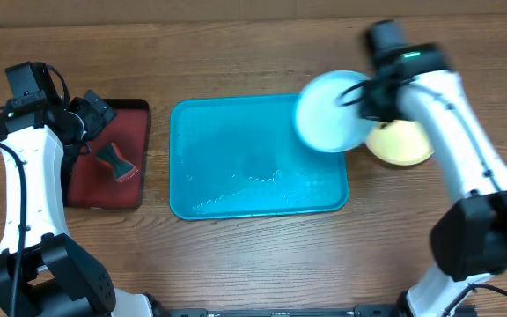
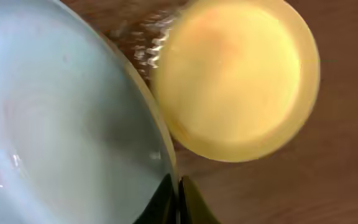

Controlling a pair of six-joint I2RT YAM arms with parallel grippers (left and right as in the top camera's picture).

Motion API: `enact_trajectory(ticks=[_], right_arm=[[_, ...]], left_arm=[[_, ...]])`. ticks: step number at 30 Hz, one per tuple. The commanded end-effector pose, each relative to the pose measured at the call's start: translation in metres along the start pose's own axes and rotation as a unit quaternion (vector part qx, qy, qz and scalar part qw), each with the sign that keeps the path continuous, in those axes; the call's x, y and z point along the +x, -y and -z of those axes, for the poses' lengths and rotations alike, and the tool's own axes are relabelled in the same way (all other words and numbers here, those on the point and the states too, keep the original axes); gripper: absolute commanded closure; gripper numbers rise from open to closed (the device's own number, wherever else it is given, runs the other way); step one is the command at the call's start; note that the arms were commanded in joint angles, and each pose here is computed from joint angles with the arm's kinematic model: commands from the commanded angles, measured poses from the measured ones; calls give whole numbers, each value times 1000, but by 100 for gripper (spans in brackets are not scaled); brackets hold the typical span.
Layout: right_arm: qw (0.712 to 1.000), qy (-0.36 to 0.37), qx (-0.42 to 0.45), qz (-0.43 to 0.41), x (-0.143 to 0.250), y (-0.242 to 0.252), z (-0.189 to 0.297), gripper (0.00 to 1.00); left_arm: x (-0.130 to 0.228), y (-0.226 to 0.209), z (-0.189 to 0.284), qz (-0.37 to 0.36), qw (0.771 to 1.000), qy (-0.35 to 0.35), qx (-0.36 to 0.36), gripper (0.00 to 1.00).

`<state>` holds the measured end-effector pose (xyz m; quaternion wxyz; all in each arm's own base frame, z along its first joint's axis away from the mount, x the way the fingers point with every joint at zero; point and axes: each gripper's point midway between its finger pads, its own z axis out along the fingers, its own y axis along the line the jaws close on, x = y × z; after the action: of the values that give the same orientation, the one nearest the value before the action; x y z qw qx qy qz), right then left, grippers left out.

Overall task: Clean dirty plates on tray and stack at the side
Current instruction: 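Lift the light blue plate with the right gripper and stack it on the plates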

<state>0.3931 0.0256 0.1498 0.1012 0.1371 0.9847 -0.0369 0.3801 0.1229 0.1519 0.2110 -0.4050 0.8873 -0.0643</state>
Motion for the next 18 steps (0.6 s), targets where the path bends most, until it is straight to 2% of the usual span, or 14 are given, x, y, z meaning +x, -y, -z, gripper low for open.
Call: enact_trajectory(ticks=[1,6,13,18], right_arm=[[995,-41,-66,-59,9,17,-1,96],[988,-49,-49,-137,4,75,-22,96],[976,-28,-18,-216,-2,126,-48,96],[972,-9,-18,-236,-6,140,-66,96]], left_arm=[[-1,2,-1,2,1000,-2,3,0],[-1,2,-1,2,1000,-2,3,0],[-1,2,-1,2,1000,-2,3,0],[-1,2,-1,2,1000,-2,3,0]])
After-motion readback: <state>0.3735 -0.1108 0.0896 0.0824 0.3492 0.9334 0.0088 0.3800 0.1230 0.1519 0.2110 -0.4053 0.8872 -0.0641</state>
